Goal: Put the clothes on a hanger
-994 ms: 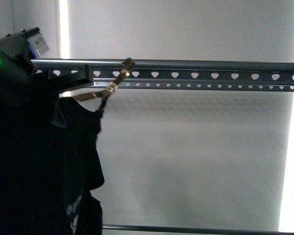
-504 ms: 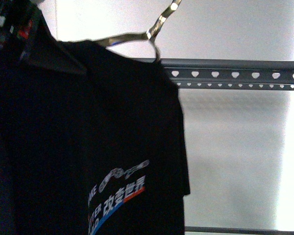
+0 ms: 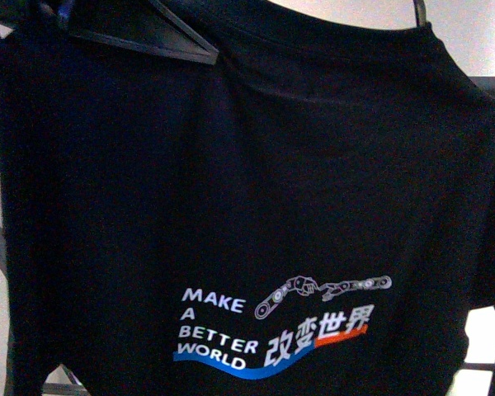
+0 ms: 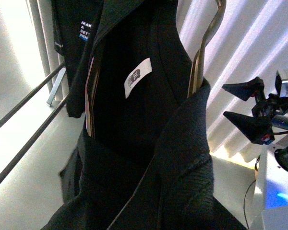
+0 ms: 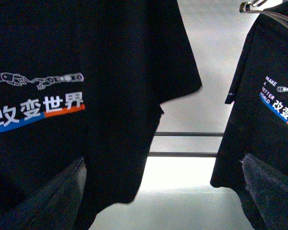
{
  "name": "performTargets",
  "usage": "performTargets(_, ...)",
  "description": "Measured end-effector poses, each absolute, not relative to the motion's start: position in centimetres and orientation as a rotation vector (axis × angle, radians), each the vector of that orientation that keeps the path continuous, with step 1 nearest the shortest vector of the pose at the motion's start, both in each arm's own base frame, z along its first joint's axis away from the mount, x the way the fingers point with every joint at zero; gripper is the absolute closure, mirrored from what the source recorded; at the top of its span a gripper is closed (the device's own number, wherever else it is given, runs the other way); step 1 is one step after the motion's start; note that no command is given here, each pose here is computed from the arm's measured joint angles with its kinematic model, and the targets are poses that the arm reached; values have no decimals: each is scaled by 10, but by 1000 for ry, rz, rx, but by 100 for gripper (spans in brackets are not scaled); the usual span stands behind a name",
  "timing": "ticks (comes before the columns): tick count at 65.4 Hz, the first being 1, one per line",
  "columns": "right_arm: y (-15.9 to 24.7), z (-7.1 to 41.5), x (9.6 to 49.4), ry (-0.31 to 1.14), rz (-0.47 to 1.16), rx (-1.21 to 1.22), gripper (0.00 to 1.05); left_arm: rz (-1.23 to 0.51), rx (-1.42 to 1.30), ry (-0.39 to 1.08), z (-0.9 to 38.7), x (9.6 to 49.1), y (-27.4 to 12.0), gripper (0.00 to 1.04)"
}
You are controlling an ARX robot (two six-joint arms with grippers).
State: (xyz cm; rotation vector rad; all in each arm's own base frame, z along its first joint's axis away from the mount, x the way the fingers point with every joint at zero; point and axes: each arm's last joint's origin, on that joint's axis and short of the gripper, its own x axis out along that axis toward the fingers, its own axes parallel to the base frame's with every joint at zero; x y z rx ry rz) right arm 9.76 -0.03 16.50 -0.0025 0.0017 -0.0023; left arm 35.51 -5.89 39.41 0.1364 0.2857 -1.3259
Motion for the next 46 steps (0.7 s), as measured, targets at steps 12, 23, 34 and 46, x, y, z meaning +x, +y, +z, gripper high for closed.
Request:
performTargets(12,0,165,98,2,-2,-2,7,-1342,196,283,381,369,-82,98)
performTargets(23,0,165,98,2,-2,-2,7,-1323,220,231,370,378,-97,98)
performTargets(34,0,165,98,2,-2,-2,7,-1323,202,243,369,378,-98,98)
performTargets(46,0,165,98,3,23,3,7,-1321,200,245,369,378,-98,98)
